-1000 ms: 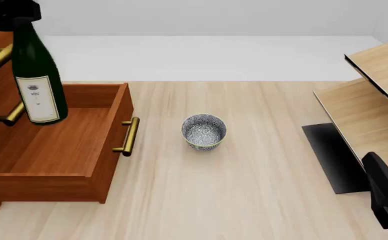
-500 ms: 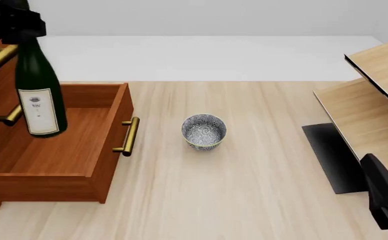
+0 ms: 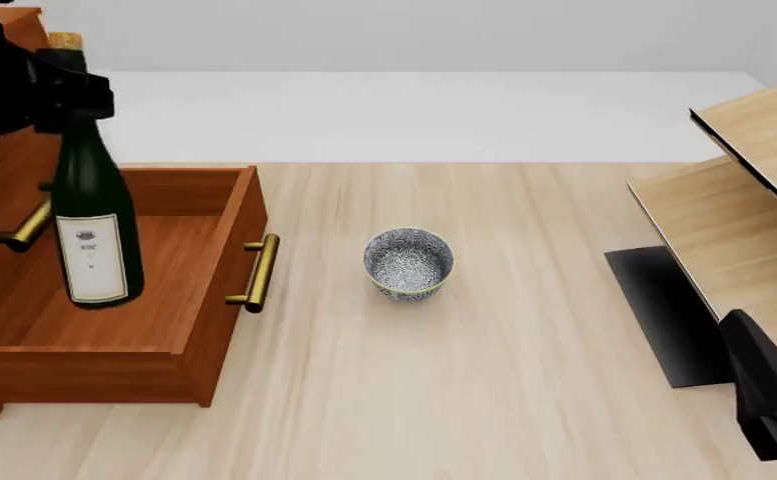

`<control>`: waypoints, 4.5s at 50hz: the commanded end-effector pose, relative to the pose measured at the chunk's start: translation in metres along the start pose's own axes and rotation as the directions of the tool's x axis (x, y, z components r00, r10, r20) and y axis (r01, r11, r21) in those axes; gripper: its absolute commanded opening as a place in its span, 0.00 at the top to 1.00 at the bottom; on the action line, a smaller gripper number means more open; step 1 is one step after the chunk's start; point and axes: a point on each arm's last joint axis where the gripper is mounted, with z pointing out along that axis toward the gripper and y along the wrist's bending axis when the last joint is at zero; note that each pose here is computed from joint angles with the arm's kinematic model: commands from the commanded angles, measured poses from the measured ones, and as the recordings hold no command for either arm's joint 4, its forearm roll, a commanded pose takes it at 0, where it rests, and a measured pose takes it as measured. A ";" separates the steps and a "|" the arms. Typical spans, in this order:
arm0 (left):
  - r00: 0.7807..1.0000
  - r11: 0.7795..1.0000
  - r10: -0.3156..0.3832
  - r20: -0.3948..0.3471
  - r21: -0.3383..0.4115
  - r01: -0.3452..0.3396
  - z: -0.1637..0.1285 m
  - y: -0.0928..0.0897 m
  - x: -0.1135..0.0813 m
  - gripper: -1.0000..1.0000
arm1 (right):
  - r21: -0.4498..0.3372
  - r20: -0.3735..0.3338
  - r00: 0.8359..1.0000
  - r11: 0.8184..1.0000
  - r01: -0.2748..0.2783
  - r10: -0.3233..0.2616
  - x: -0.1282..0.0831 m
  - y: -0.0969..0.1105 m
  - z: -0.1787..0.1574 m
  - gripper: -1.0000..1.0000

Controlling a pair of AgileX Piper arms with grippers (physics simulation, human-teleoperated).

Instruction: Put the wine bottle in the bottom drawer of the cabinet.

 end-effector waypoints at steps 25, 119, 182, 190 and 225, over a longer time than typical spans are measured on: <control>0.999 0.999 -0.038 -0.035 0.004 0.038 0.001 -0.001 0.011 1.00 | -0.006 0.002 1.000 1.000 -0.001 0.001 -0.002 0.000 0.000 0.00; 0.997 0.999 -0.024 -0.072 -0.031 0.022 0.085 0.010 0.043 1.00 | 0.017 -0.028 1.000 1.000 0.013 -0.012 0.003 -0.001 0.000 0.00; 0.989 0.999 -0.048 -0.139 -0.027 0.045 0.139 0.009 0.071 1.00 | 0.034 -0.040 0.999 0.999 0.014 -0.013 0.006 -0.002 0.000 0.00; 0.985 0.996 -0.090 -0.144 -0.034 0.086 0.147 0.009 0.075 1.00 | 0.035 -0.043 0.999 0.999 0.020 -0.018 0.005 -0.002 0.000 0.00; 0.974 0.990 -0.139 -0.179 -0.055 0.132 0.179 0.014 0.095 1.00 | 0.040 -0.050 0.999 0.999 0.022 -0.020 0.006 -0.002 0.000 0.00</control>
